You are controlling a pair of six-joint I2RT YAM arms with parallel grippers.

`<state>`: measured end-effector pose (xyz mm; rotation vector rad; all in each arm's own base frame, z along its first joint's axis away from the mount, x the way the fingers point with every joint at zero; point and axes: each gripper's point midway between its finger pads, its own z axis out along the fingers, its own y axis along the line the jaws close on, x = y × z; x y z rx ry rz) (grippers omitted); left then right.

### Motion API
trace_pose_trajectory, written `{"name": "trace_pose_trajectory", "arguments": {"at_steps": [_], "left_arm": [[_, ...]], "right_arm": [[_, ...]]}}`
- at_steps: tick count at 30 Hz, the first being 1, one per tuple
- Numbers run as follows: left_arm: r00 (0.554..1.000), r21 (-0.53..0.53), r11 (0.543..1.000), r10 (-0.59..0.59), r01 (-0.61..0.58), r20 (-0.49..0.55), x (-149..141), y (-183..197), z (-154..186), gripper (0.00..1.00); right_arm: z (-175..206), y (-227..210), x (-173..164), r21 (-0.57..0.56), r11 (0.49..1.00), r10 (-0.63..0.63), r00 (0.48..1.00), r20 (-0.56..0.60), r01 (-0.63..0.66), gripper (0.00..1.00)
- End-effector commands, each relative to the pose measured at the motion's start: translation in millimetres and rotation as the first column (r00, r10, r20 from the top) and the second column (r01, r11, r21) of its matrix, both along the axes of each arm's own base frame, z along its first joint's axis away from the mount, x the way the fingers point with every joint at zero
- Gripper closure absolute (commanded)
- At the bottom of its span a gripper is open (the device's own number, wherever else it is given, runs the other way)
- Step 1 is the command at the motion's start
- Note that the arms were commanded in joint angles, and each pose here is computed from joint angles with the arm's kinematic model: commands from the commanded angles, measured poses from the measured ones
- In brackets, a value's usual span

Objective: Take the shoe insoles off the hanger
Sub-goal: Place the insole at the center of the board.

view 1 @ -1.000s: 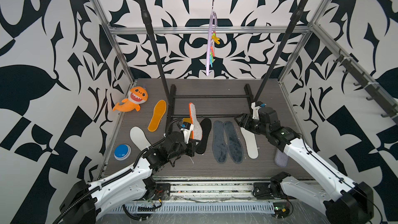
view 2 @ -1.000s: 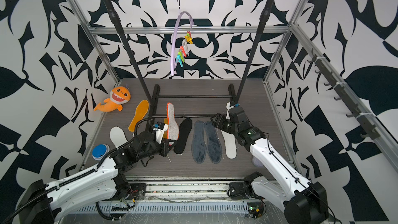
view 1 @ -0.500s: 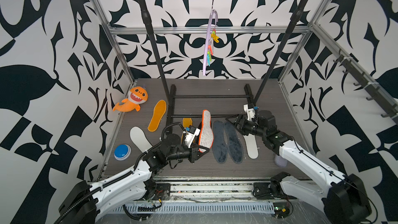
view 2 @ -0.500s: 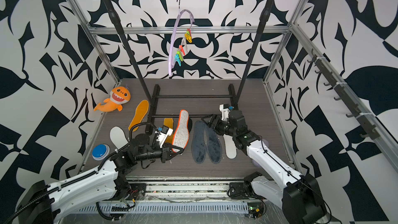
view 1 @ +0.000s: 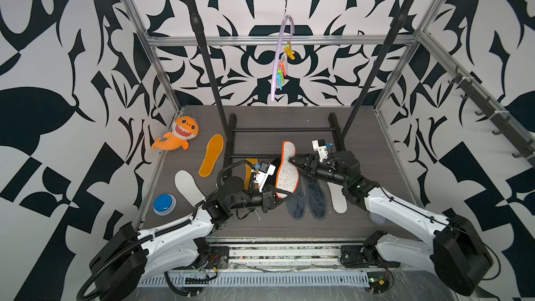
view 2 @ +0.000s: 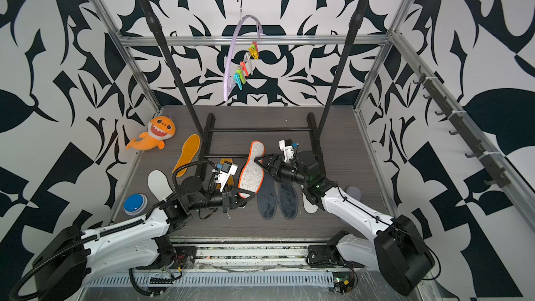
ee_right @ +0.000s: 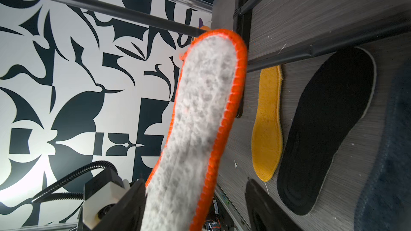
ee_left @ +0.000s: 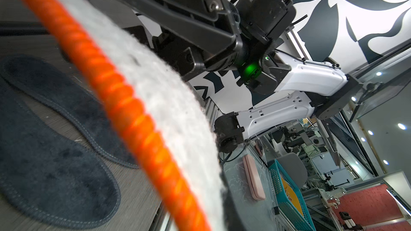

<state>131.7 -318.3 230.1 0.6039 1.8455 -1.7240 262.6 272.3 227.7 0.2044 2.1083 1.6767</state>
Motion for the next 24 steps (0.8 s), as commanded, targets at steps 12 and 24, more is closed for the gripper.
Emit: {"name": "trace_pose_trajectory", "arguments": {"at_steps": [12,24], "left_arm": [[0.999,-0.078,0.997,0.016,-0.012,0.039,8,-11,24,1.0],[0.938,0.228,0.909,0.339,-0.348,0.076,42,38,-26,0.01]], "right_arm": [[44,6,-6,0.087,0.996,0.015,0.995,0.094,-0.023,0.85],[19,-68,6,-0.129,0.986,-0.103,0.994,0.041,0.107,1.0]]}}
